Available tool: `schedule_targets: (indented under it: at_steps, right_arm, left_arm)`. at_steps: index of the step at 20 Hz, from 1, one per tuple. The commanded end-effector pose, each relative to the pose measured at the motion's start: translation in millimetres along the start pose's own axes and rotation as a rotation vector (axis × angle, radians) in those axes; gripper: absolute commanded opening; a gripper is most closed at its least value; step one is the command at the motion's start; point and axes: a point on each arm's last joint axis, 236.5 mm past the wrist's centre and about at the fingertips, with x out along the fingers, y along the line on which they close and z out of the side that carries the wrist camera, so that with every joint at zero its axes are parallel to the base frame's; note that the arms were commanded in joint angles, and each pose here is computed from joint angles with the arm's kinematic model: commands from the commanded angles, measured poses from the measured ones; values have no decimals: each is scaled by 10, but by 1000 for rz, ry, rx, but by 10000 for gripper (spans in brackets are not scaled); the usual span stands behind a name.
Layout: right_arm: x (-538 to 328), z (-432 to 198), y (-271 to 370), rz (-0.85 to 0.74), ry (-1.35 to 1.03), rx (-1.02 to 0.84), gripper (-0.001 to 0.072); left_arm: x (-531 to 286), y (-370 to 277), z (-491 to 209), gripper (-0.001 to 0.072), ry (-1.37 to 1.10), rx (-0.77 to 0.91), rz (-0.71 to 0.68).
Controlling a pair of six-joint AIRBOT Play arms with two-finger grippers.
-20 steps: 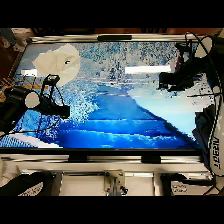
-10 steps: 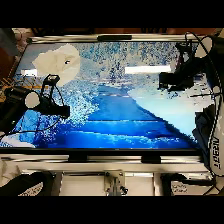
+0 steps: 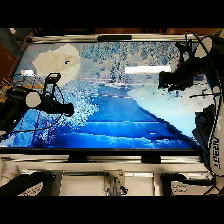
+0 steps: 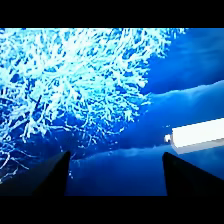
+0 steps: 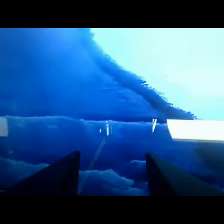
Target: Fold the shirts.
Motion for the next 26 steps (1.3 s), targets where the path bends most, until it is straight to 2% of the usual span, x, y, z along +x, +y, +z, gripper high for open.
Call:
schedule_targets:
  at_steps: [1,6,12,19,26]
  right_arm:
    - [1,20,21,8,-8,-1,517]
    - [1,10,115,43,-4,-5,517]
    - [-5,0,216,85,0,-7,517]
    - [-5,40,202,80,-17,-13,517]
    - [-5,62,205,81,-27,-24,517]
  left_arm:
    - [11,-1,180,720,-55,-5,-4]
    - [-12,741,964,720,-137,15,248]
    - [547,1458,1896,720,-154,-92,326]
    - [1398,1903,1817,720,-16,-35,403]
    - [1585,1949,1852,720,-40,-41,399]
